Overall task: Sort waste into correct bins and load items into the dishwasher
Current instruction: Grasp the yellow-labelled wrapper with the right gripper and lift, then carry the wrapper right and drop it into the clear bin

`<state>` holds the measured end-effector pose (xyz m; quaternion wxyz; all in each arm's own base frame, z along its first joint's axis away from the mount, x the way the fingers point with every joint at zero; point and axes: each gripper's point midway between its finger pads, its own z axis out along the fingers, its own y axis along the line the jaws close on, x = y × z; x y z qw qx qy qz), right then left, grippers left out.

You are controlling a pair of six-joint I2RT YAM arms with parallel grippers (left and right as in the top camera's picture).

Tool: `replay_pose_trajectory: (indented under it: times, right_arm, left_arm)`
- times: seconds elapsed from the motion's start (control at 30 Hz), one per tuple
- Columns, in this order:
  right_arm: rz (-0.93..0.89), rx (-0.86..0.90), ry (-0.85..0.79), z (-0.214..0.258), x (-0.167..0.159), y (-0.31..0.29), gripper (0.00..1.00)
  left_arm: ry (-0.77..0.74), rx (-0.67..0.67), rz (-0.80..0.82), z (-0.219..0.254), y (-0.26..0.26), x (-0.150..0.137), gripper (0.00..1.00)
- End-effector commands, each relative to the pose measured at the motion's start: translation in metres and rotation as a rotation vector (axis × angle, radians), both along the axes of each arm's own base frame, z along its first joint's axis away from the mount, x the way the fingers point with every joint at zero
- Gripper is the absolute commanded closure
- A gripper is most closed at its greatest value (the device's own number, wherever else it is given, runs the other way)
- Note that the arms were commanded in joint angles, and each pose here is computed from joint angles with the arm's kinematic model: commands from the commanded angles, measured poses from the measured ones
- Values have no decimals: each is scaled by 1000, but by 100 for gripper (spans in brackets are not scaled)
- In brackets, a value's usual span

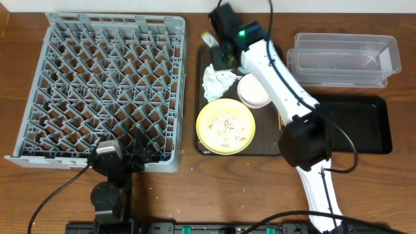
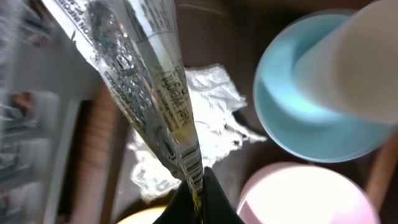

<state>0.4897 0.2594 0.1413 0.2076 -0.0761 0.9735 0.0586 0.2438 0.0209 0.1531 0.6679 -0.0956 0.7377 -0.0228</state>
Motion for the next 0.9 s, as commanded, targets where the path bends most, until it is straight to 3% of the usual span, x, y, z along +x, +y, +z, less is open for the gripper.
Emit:
replay_pose_trajectory:
  times: [0.0, 0.13, 0.27, 0.5, 0.87]
  right_arm:
    - [-104, 66, -87, 49, 19, -18, 99]
    - [-253, 136, -128, 90, 29, -55, 98]
    - [-532, 221, -106, 107, 35, -116, 98]
    - [-1132, 317, 63, 83, 16, -224, 98]
    - [-1541, 306, 147, 52, -6, -298, 98]
  left_arm:
    - [50, 11, 4, -17, 1, -1, 2]
    - [50, 11, 4, -17, 1, -1, 2]
    - [50, 11, 4, -17, 1, -1, 2]
    - [50, 11, 4, -17, 1, -1, 2]
    - [50, 11, 4, -17, 1, -1, 2]
